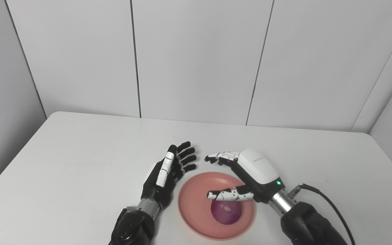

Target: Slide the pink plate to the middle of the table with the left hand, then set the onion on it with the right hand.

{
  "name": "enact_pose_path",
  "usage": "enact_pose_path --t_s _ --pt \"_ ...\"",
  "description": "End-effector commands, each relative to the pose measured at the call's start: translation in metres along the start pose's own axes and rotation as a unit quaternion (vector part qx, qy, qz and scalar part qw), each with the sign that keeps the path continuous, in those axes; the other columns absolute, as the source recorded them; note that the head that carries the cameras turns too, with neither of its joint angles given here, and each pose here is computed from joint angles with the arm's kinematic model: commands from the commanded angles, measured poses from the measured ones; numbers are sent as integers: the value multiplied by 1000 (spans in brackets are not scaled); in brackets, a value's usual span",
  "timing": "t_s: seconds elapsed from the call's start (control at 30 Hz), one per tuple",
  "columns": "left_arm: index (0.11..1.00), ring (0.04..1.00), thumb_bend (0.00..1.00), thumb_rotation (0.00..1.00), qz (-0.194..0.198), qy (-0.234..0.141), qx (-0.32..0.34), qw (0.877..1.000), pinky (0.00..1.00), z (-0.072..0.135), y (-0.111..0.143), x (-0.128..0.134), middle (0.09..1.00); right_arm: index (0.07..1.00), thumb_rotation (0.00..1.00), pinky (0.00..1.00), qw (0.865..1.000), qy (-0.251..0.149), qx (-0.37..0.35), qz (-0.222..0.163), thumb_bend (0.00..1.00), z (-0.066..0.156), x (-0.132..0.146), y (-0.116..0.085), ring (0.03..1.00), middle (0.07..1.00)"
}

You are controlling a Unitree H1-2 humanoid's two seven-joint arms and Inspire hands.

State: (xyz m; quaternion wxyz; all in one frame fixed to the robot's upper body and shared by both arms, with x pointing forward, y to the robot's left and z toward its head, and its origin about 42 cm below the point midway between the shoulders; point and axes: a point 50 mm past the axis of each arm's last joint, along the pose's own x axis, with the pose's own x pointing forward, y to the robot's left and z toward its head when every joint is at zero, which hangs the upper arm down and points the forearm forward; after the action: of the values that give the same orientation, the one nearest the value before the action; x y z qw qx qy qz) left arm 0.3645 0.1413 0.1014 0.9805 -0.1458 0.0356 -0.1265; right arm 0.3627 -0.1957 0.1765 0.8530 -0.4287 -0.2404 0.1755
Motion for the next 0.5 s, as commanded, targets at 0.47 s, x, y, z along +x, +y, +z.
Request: enact_pose_path --t_s 0.47 --pt "1000 1000 789 950 18 0 68 998 1000 11 10 -31 1000 898 1000 926 902 198 333 -188 832 -31 -55 12 957 937"
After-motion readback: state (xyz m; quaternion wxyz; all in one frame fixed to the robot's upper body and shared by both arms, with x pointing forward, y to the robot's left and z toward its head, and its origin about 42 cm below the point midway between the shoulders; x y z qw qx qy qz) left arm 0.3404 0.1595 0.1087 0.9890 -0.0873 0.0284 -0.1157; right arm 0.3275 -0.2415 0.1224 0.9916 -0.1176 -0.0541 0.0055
